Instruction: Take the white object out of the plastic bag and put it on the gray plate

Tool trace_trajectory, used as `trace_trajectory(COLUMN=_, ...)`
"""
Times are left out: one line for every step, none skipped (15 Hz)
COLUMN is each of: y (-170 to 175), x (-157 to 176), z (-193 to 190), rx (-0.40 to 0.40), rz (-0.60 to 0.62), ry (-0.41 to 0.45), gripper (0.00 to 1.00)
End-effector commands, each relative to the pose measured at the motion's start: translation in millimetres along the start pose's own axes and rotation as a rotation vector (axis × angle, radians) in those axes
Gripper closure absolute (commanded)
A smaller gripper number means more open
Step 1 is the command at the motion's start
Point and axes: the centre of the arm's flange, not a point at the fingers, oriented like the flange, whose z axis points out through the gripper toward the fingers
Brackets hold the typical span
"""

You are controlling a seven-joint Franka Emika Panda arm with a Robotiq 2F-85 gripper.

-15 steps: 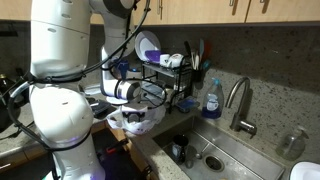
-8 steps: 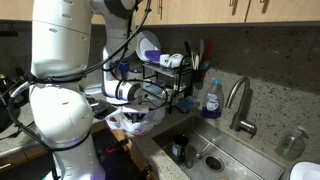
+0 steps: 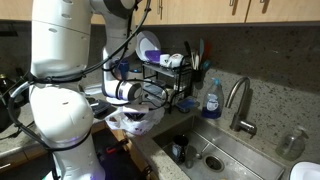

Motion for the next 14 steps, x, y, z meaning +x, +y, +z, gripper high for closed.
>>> trace_trajectory(y=-10.1, x=-0.4, z=-23.4, rx=-0.024, rz=0.013, ry=-0.002, gripper=0.97)
trace_trajectory(y=-11.5, x=1.6, z=-31.0, rx=-0.029, rz=0.007, ry=-0.002, gripper=0.96)
trace_trajectory(y=-12.8, x=3.9, z=-36.9, rx=-0.034, rz=0.001, ry=-0.002, gripper=0.97)
trace_trajectory(y=-14.2, x=6.3, z=-44.2, rx=-0.041, rz=-0.004, ry=-0.003, gripper=0.97)
trace_trajectory(y=-15.5, x=8.7, z=-49.7, rx=-0.043, rz=-0.011, ry=-0.007, gripper=0.96)
trace_trajectory(y=-17.1, x=11.1, z=-54.3, rx=-0.049, rz=-0.016, ry=-0.013, gripper=0.97)
trace_trajectory(y=-19.2, x=12.4, z=-59.3, rx=-0.051, rz=-0.021, ry=-0.016, gripper=0.96)
trace_trajectory(y=-20.1, x=14.4, z=-61.3, rx=-0.055, rz=-0.025, ry=-0.023, gripper=0.97)
trace_trajectory(y=-21.5, x=15.4, z=-64.7, rx=-0.056, rz=-0.028, ry=-0.027, gripper=0.97)
trace_trajectory(y=-22.6, x=15.8, z=-65.8, rx=-0.06, rz=-0.032, ry=-0.029, gripper=0.96)
trace_trajectory(y=-21.9, x=17.1, z=-65.7, rx=-0.056, rz=-0.035, ry=-0.034, gripper=0.71)
trace_trajectory(y=-20.6, x=17.7, z=-62.4, rx=-0.055, rz=-0.032, ry=-0.043, gripper=0.97)
trace_trajectory(y=-20.5, x=17.9, z=-59.6, rx=-0.055, rz=-0.041, ry=-0.048, gripper=0.95)
trace_trajectory(y=-20.0, x=17.9, z=-59.2, rx=-0.052, rz=-0.036, ry=-0.045, gripper=0.98)
